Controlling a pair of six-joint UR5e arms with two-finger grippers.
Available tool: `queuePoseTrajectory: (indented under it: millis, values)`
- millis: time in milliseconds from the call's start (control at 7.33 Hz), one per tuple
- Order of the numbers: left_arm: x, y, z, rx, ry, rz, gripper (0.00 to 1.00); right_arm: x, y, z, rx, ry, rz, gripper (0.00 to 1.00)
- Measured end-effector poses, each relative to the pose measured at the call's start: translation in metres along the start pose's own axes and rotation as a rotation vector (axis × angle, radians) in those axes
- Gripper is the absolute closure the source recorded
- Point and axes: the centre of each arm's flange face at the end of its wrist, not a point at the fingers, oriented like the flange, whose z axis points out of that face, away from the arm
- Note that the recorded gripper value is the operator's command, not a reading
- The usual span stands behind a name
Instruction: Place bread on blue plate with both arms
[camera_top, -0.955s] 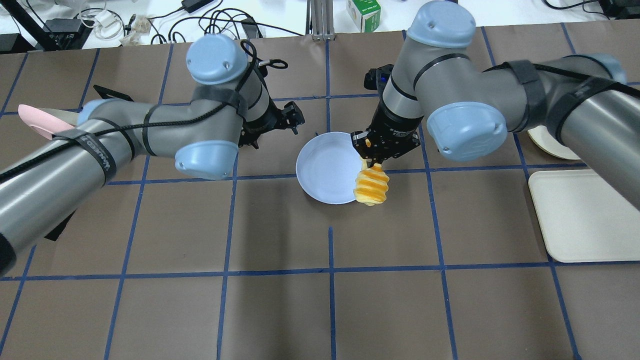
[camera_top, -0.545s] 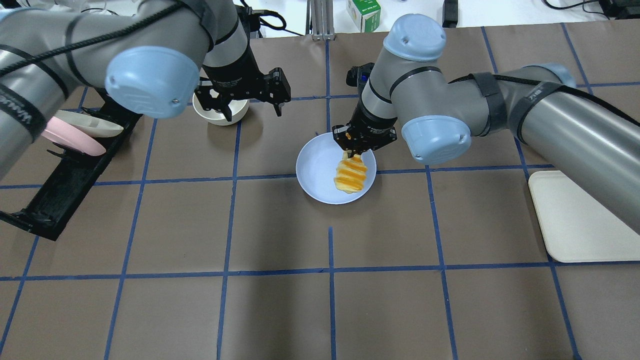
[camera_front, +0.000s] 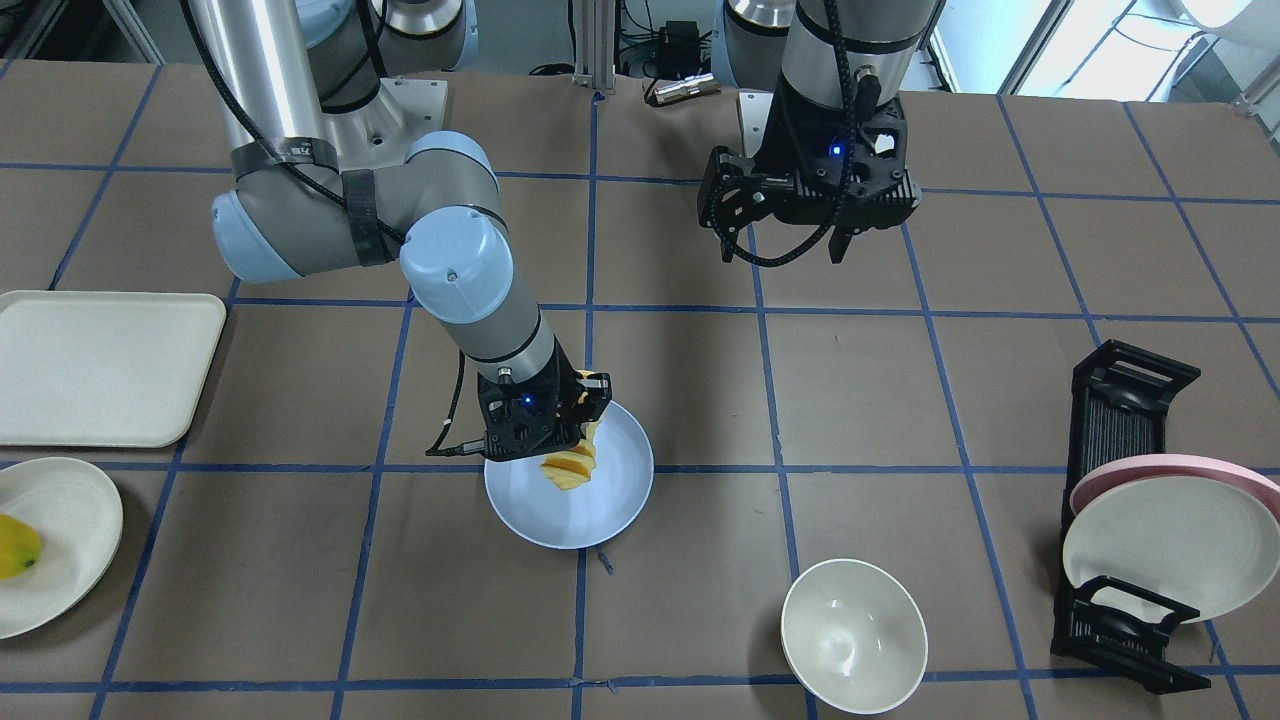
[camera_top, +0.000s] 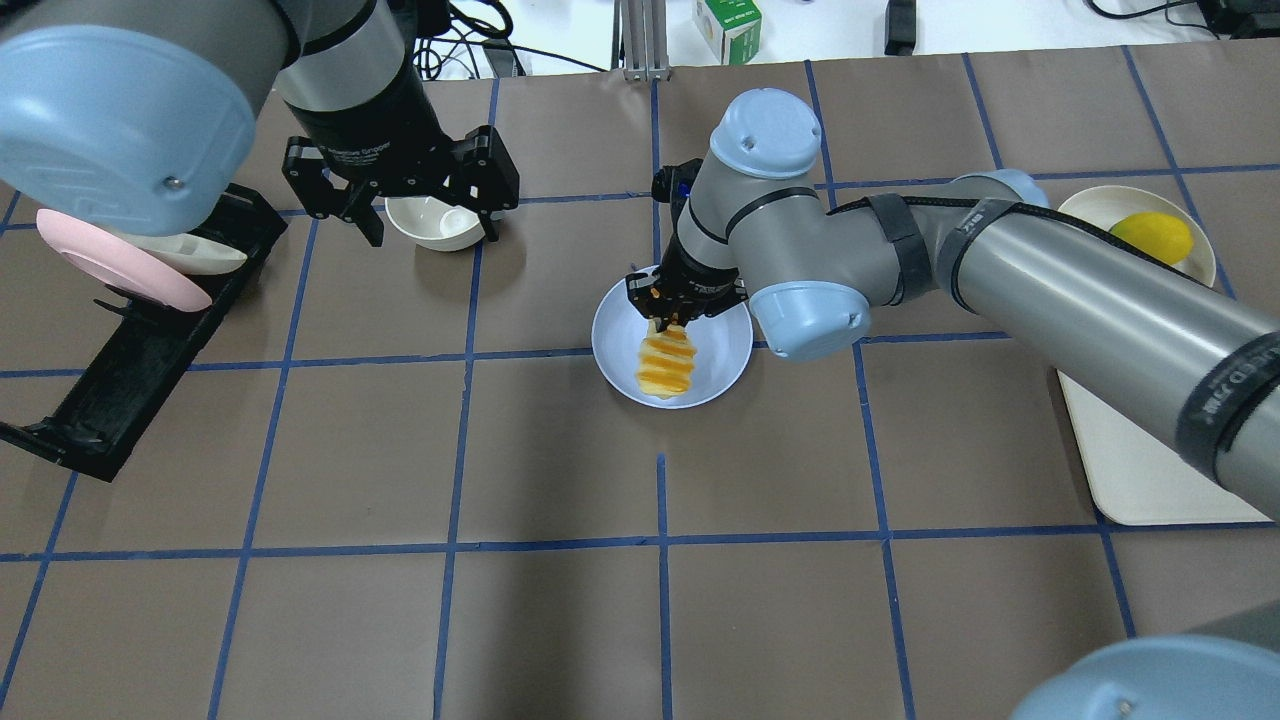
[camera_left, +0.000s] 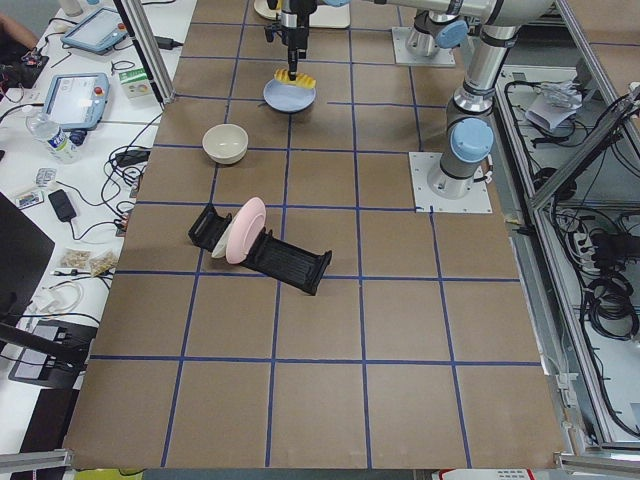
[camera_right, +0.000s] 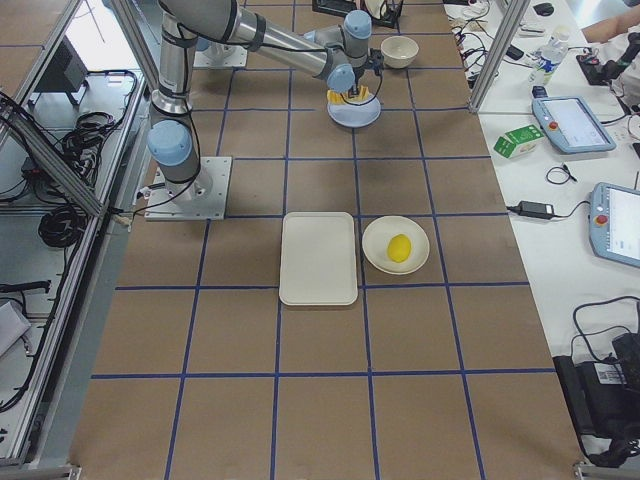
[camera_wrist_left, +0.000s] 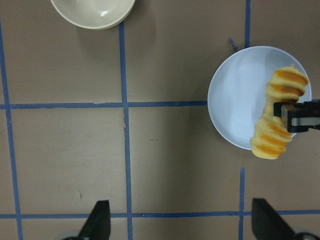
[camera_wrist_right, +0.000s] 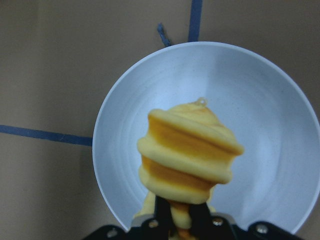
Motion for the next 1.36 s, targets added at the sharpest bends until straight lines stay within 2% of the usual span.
queuePoseTrajectory:
  millis: [273, 545, 682, 818, 955, 1227, 1364]
  values:
    - [-0.014, 0.002, -0.001, 0.003, -0.003, -0.008, 0.00, 0.001, -0.004, 0.002, -0.003, -0.001, -0.011, 0.00]
    - [-0.037, -0.006, 0.002, 0.007, 0.002, 0.028, 0.00, 0.005, -0.008, -0.003, 0.003, 0.000, -0.005, 0.00]
    - [-0.044, -0.008, 0.002, 0.008, 0.004, 0.036, 0.00, 0.011, -0.013, -0.015, 0.008, 0.011, -0.002, 0.00]
    - [-0.047, -0.009, 0.002, 0.009, 0.005, 0.039, 0.00, 0.022, -0.024, -0.047, 0.001, 0.057, -0.023, 0.00]
    - [-0.047, -0.010, 0.002, 0.010, 0.007, 0.040, 0.00, 0.037, -0.031, -0.100, -0.034, 0.112, -0.060, 0.00]
    - [-0.047, -0.010, 0.000, 0.013, 0.010, 0.041, 0.00, 0.046, -0.012, -0.209, -0.107, 0.153, -0.089, 0.00]
    - [-0.047, -0.009, 0.000, 0.013, 0.011, 0.041, 0.00, 0.060, 0.000, -0.242, -0.123, 0.155, -0.088, 0.00]
